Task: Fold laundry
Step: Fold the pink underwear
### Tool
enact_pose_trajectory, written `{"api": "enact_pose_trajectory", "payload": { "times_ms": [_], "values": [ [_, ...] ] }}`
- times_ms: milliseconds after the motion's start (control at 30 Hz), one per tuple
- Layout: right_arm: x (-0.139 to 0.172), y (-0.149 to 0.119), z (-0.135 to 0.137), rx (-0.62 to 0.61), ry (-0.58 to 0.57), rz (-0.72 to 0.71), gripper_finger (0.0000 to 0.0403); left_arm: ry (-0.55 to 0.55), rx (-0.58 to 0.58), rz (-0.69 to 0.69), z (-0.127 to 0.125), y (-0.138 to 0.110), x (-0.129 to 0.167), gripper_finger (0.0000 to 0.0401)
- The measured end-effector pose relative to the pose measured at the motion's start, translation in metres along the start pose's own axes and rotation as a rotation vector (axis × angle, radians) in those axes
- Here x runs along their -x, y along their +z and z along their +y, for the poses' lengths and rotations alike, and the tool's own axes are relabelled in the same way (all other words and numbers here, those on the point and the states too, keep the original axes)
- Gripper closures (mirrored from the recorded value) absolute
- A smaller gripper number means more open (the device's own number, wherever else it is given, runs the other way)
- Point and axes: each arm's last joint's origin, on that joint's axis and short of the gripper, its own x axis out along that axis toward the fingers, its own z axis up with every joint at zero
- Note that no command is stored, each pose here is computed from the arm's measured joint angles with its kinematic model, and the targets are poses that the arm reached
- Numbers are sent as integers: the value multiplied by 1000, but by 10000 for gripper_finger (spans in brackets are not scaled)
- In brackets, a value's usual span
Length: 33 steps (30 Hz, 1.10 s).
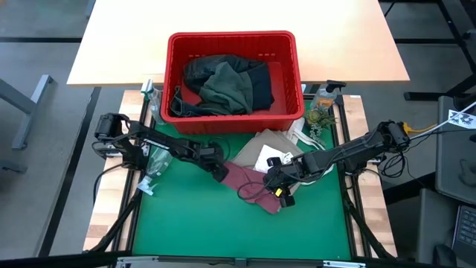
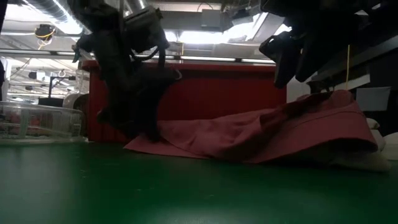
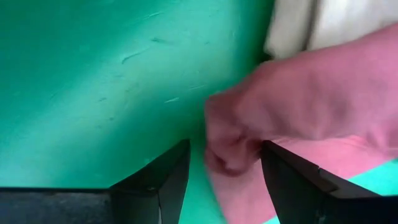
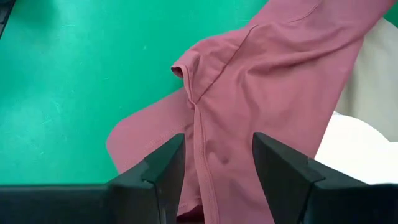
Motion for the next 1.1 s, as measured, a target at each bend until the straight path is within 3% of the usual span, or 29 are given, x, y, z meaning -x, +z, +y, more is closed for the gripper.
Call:
{"api": "enact_pose_trajectory", "payload": {
  "times_ms": [133, 400, 900, 1100],
  "values": [
    [0, 0, 0, 0, 0, 0, 215, 5, -4, 0, 1, -2, -1, 242],
    [0, -1, 0, 25, 0, 5, 215, -51, -35, 7, -11, 5, 7, 387],
    [8, -9, 0, 23, 0, 81, 215, -255, -60, 40, -48, 21, 31, 395],
    [8, -10, 0, 24, 0, 90, 215, -347, -84, -22, -70, 23, 43, 392]
  ]
}}
